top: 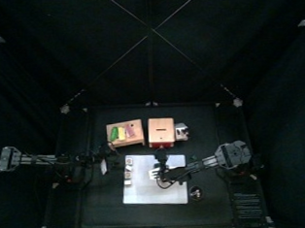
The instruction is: Place green sushi roll into cutting position
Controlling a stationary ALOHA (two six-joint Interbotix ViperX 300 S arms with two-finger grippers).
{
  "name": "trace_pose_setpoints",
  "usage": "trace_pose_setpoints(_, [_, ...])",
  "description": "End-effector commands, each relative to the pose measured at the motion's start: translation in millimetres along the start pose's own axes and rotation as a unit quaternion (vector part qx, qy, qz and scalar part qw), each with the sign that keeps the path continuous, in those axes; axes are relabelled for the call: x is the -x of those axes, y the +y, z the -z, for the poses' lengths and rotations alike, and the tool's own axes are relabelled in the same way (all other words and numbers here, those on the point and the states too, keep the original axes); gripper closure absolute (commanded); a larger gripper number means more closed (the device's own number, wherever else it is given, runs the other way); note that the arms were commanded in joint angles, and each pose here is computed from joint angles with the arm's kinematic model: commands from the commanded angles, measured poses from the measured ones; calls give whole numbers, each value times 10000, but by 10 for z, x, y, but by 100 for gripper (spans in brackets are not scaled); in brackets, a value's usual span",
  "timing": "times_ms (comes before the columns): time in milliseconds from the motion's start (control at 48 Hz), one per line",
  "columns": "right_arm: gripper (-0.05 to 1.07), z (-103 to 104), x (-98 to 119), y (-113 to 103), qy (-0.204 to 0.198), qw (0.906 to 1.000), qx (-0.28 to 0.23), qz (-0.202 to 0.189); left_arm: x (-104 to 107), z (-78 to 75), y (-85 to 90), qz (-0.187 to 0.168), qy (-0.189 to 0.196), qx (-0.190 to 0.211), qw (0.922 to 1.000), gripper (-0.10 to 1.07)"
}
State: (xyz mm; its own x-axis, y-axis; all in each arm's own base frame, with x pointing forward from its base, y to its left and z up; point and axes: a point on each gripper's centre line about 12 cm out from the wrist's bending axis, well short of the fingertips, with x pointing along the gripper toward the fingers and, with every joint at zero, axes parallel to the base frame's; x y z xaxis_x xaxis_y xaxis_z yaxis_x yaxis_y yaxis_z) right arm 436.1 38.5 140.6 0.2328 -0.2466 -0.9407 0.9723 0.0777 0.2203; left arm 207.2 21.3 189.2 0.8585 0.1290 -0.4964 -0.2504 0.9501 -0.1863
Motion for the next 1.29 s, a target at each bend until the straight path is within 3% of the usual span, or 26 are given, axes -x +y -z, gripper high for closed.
trace_pose_setpoints(0, [34,-28,132,118,-9,9995,-274,-142,1,-92,-26,44,-108,4,9999,8])
trace_pose_setpoints(396, [33,-12,41,130,-80,9985,-499,216,1,-98,-28,46,-114,20,9999,8])
trace_pose_setpoints(562, [28,-2,3,117,-58,9983,-506,273,1,-98,-25,31,-112,20,9999,8])
trace_pose_setpoints(958, [9,8,36,146,-63,9989,-426,210,1,-91,-23,29,-105,20,9999,8])
trace_pose_setpoints(1271, [9,-49,260,158,-284,9996,-19,-68,0,-82,-7,-1,-96,34,9999,8])
